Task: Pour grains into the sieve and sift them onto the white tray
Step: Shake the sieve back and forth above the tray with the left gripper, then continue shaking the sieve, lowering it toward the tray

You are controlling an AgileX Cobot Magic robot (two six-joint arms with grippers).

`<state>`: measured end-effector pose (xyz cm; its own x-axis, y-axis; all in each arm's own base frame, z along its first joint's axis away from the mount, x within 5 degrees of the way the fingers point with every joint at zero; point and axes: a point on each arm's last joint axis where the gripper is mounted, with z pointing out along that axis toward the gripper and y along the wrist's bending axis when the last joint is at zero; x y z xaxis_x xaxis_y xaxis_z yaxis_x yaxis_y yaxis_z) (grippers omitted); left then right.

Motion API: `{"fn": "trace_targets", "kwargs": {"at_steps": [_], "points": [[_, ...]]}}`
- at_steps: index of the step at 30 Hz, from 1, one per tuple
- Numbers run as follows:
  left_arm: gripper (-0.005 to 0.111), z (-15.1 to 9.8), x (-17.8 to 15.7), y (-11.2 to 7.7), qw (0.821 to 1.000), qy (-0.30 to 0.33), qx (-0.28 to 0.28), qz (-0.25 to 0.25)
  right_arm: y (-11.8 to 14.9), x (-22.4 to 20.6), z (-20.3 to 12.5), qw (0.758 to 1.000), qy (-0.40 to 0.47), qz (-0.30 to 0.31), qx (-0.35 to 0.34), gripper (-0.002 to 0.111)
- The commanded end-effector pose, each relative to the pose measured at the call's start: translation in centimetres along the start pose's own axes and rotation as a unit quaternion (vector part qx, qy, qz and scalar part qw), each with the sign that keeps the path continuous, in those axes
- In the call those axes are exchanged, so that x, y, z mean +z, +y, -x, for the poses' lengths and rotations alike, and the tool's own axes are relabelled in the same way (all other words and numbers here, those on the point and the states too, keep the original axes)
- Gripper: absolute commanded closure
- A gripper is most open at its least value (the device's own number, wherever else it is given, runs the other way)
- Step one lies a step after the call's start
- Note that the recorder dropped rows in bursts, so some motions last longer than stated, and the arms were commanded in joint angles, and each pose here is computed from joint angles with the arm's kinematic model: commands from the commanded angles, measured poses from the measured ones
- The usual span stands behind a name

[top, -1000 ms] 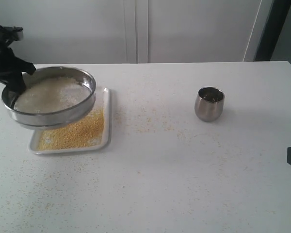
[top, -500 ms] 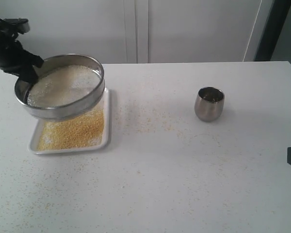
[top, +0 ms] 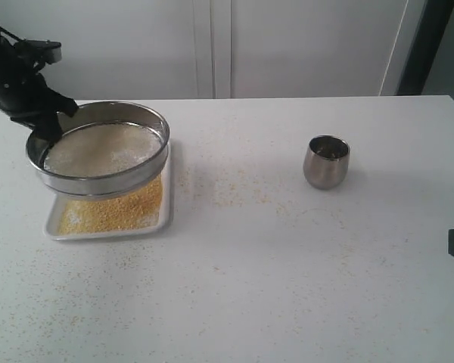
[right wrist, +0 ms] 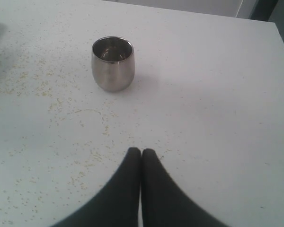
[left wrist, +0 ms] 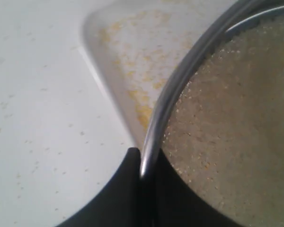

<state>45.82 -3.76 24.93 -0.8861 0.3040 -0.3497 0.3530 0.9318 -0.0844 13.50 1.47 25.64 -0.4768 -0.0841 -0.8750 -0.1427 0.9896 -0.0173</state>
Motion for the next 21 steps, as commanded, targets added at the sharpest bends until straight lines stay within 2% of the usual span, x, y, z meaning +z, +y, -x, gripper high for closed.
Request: {"fn": "trace_targets", "kwargs": {"at_steps": [1,2,3,4,6,7,8,9,10,11,12,13,14,15,16,17,18,20,21], "points": [[0.107,-0.1,-0.4,-1.7,0.994,0.021,0.104,-0.017,-0.1,-0.1,0.2,1.000,-0.006,-0.002,-0.001,0.108],[0.107,-0.1,-0.3,-2.3,0.984,0.026,0.174,-0.026,-0.1,-0.1,0.2,1.000,-0.006,-0.002,-0.001,0.108],[0.107,-0.1,-0.3,-2.4,0.982,0.023,0.186,-0.025,-0.1,-0.1,0.2,1.000,-0.006,-0.002,-0.001,0.108],[0.107,0.2,-0.3,-2.3,0.987,0.011,0.163,-0.013,-0.1,-0.1,0.2,1.000,-0.006,-0.002,-0.001,0.108],[0.107,0.5,-0.6,-0.2,0.999,-0.018,0.026,0.031,-0.1,-0.1,0.2,1.000,-0.006,-0.002,-0.001,0.108],[0.107,0.6,-0.7,0.6,0.996,-0.036,-0.077,0.039,-0.1,-0.1,0.2,1.000,-0.006,-0.002,-0.001,0.108],[0.107,0.7,-0.8,0.7,0.985,-0.048,-0.166,0.023,-0.1,-0.1,0.2,1.000,-0.006,-0.002,-0.001,0.108],[0.107,0.8,-0.8,0.3,0.981,-0.052,-0.189,-0.003,-0.1,-0.1,0.2,1.000,-0.006,-0.002,-0.001,0.108],[0.107,1.1,-0.7,-0.6,0.987,-0.058,-0.148,-0.037,-0.1,-0.1,0.2,1.000,-0.006,-0.002,-0.001,0.108],[0.107,1.4,-0.7,-1.8,0.995,-0.067,-0.047,-0.065,-0.1,-0.1,0.2,1.000,-0.006,-0.002,-0.001,0.108],[0.107,1.4,-0.6,-3.0,0.990,-0.068,0.094,-0.082,-0.1,-0.1,0.2,1.000,-0.006,-0.002,-0.001,0.108],[0.107,1.1,-0.6,-3.8,0.971,-0.059,0.216,-0.090,-0.1,-0.1,0.2,1.000,-0.006,-0.002,-0.001,0.108],[0.107,0.5,-0.6,-4.1,0.945,-0.029,0.313,-0.094,-0.1,-0.1,0.2,1.000,-0.006,-0.002,-0.001,0.108],[0.107,0.2,-0.5,-3.9,0.946,-0.010,0.314,-0.082,-0.1,-0.1,0.2,1.000,-0.006,-0.002,-0.001,0.108],[0.107,0.4,-0.3,-3.5,0.963,-0.012,0.263,-0.062,-0.1,-0.1,0.2,1.000,-0.006,-0.002,-0.001,0.108],[0.107,0.7,-0.2,-2.7,0.985,-0.023,0.164,-0.039,-0.1,-0.1,0.2,1.000,-0.006,-0.002,-0.001,0.108],[0.107,0.9,-0.1,-2.0,0.998,-0.030,0.057,-0.027,-0.1,-0.1,0.2,1.000,-0.006,-0.002,-0.001,0.108],[0.107,1.0,0.1,-1.4,0.995,-0.040,-0.086,-0.026,-0.1,-0.1,0.2,1.000,-0.006,-0.002,-0.001,0.108],[0.107,1.0,0.1,-1.4,0.995,-0.037,-0.090,-0.027,-0.1,-0.1,0.2,1.000,-0.006,-0.002,-0.001,0.108]]}}
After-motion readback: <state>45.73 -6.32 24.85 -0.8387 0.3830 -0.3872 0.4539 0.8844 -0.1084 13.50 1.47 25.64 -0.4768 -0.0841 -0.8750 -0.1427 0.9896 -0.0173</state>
